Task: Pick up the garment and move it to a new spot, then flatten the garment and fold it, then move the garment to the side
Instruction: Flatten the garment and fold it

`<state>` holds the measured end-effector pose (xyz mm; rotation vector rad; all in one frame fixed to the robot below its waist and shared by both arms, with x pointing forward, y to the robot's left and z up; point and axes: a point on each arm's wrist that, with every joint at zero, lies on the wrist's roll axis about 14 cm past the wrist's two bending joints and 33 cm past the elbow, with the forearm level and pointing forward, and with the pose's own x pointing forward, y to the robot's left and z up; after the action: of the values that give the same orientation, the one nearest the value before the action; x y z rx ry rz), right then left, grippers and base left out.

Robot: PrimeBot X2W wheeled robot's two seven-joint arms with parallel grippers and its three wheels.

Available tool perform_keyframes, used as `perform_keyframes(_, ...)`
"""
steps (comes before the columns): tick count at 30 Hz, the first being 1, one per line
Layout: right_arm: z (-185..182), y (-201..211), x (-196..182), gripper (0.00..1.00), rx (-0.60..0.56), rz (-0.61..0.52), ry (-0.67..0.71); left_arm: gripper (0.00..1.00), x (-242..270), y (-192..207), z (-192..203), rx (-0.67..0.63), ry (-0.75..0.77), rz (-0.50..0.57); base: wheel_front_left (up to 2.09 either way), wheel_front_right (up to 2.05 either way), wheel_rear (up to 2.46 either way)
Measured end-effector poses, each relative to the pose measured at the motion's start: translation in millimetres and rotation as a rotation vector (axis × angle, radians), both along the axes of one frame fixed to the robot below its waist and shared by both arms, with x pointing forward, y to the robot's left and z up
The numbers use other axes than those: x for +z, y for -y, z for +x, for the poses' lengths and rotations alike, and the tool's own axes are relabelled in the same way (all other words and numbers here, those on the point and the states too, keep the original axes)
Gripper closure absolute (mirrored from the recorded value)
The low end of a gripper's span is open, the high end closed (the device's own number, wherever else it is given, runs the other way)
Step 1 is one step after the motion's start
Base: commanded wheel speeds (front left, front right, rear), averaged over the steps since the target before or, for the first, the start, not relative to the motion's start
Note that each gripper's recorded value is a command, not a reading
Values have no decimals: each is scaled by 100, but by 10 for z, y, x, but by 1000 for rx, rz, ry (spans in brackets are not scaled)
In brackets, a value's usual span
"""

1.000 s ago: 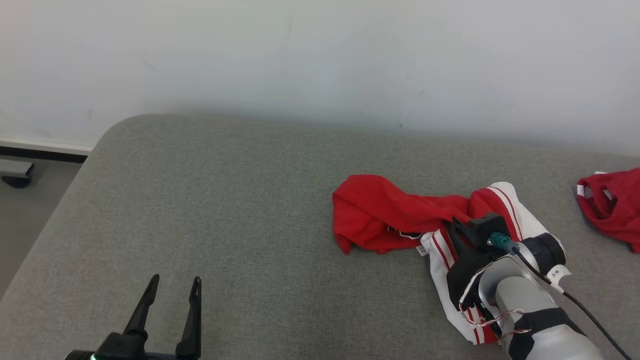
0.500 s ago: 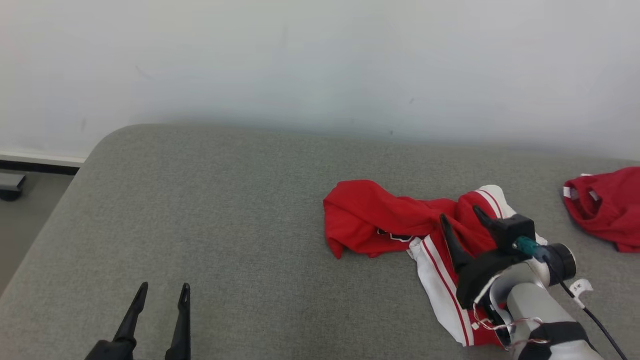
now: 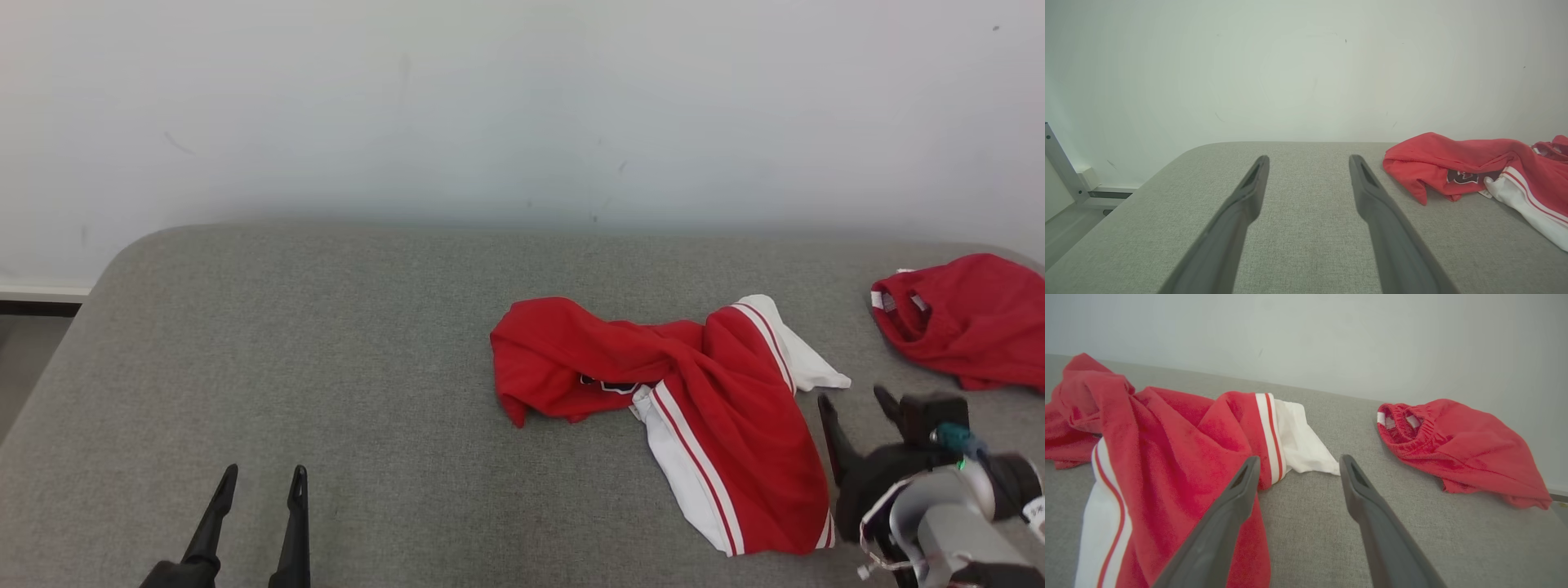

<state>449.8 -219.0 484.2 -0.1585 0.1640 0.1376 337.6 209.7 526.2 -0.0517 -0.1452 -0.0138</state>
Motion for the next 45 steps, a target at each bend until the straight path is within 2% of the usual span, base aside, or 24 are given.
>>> perform_keyframes(5,-197,55,-444,0,-39,16,-143,0,-16,10,-6,-2,-5,-1,0,0,0)
perform_keyframes(13,-496,-190,-995,0,-48,89,-323,0,-68,-44,0,8,-24,8,0,0,0)
perform_keyframes(14,-507,-195,-1013,45,-49,90,-330,0,-71,-43,3,7,-25,8,0,0,0)
perform_keyframes(15,-504,-210,-1015,100,-46,92,-331,0,-74,-44,5,7,-26,9,0,0,0)
perform_keyframes(20,-340,-264,-833,100,-23,98,-260,0,-80,-40,31,2,-29,14,0,0,0)
perform_keyframes(28,270,-165,89,100,4,84,15,0,-85,-20,23,-1,-31,11,0,0,0)
perform_keyframes(38,692,-442,498,100,60,81,109,0,-129,-23,37,5,-47,3,0,0,0)
perform_keyframes(44,970,-723,534,100,86,84,84,0,-139,-12,104,5,-54,0,0,0,0)
perform_keyframes(45,1002,-752,523,74,89,78,76,0,-149,-2,109,3,-57,-1,0,0,0)
